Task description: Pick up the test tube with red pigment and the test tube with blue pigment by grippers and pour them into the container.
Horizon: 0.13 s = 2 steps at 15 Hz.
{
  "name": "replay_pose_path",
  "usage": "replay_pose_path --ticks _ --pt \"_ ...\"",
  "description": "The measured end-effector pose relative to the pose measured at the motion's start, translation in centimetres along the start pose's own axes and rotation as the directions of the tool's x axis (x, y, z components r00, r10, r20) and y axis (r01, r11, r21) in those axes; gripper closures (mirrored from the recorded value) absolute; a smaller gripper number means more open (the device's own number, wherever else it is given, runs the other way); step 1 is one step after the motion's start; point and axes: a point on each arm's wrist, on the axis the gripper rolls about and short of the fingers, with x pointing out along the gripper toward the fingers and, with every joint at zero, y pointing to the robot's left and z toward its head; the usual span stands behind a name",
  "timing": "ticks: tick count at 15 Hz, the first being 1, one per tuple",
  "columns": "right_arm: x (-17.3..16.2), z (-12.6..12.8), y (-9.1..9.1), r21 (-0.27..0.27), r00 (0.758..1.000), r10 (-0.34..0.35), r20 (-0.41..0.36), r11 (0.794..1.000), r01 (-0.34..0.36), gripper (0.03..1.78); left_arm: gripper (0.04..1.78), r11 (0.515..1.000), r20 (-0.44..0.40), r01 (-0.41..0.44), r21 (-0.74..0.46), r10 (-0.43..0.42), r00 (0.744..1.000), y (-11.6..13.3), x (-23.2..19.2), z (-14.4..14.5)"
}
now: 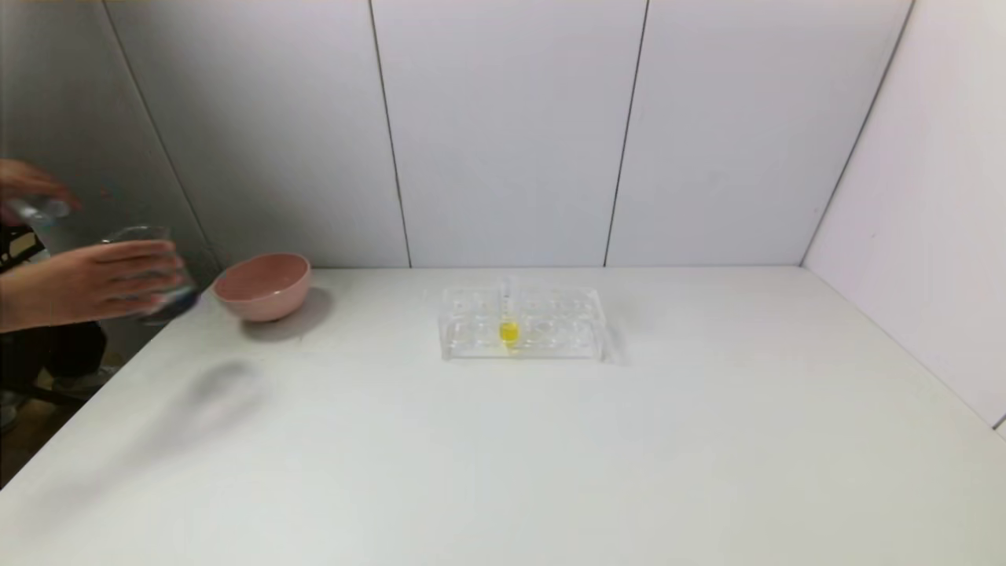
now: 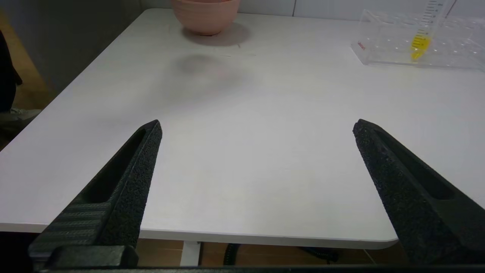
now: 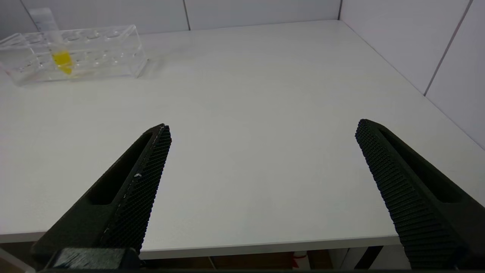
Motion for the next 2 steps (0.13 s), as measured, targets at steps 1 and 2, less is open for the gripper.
replay_pose_path --ticks 1,2 --pt "0.00 0.00 0.00 0.000 1.000 0.000 0.000 1.000 0.000 0.04 0.06 1.000 0.000 0.000 0.000 0.000 1.000 0.00 0.00 0.00" --pt "0.00 0.00 0.00 0.001 1.000 0.000 0.000 1.000 0.000 0.04 0.06 1.000 0.000 0.000 0.000 0.000 1.000 0.00 0.00 0.00"
